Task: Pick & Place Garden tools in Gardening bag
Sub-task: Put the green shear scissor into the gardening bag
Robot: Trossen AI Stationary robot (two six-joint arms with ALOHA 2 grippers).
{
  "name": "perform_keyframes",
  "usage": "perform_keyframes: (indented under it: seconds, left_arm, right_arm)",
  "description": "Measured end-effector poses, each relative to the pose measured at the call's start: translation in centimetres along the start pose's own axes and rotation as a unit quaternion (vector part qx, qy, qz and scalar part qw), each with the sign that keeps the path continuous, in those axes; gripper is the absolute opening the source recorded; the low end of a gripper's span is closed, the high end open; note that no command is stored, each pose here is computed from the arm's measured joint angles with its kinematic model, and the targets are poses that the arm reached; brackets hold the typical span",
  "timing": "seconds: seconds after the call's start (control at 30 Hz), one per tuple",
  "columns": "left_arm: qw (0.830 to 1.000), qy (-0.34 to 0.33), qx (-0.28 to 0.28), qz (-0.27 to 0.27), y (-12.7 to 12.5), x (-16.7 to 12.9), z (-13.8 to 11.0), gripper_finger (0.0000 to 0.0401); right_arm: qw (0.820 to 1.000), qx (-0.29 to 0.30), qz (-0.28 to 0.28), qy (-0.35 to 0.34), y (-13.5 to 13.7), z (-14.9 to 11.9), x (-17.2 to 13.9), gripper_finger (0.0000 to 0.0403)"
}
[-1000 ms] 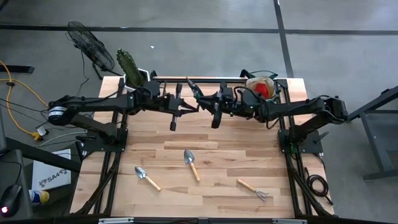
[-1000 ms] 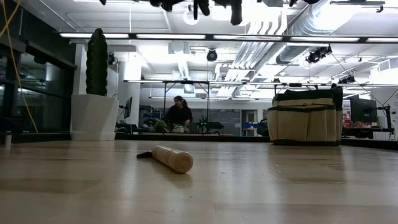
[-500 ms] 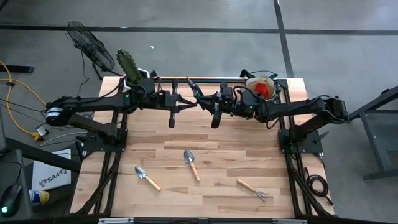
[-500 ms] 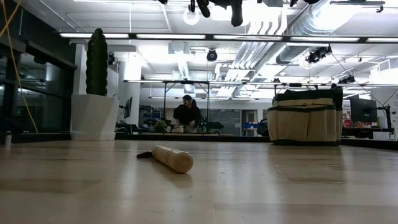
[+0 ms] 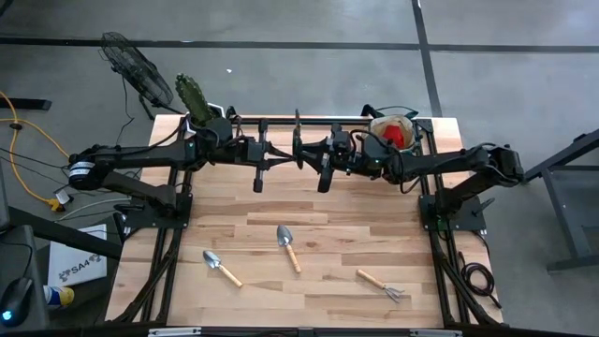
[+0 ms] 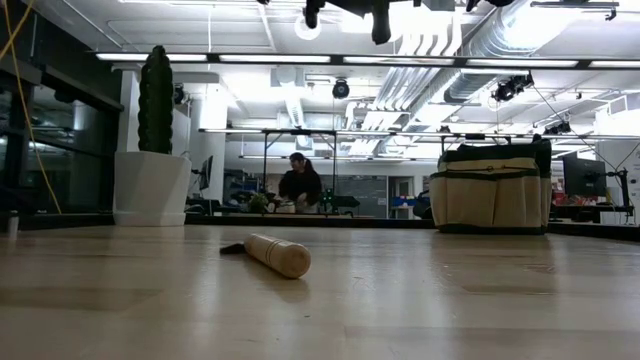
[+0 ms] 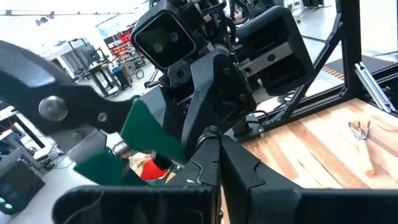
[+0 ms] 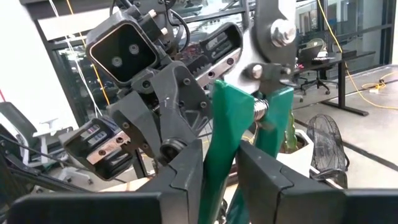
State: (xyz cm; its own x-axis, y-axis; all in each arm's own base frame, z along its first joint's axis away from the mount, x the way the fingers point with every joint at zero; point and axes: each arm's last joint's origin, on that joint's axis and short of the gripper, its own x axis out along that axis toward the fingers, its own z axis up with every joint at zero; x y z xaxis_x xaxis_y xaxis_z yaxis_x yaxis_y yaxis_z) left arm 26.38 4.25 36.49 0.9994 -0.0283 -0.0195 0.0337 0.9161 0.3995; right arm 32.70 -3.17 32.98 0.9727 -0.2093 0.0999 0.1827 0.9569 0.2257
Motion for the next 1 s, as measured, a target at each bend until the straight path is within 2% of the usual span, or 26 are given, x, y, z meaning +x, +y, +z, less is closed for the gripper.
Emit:
perform_keyframes:
  seconds: [0.63, 1.0]
  left_arm:
    - [1.0, 0.003, 0.001, 0.0, -0.02, 0.0, -0.05, 0.0]
    - [1.0, 0.005, 0.0, 0.0, -0.02, 0.02, -0.09, 0.0]
  right_arm:
    - [1.0, -0.005, -0.01, 0.021, -0.12, -0.45, -0.01, 0.0134]
    - [0.998, -0.035, -0.009, 0.042, -0.19, -0.85, -0.04, 0.0135]
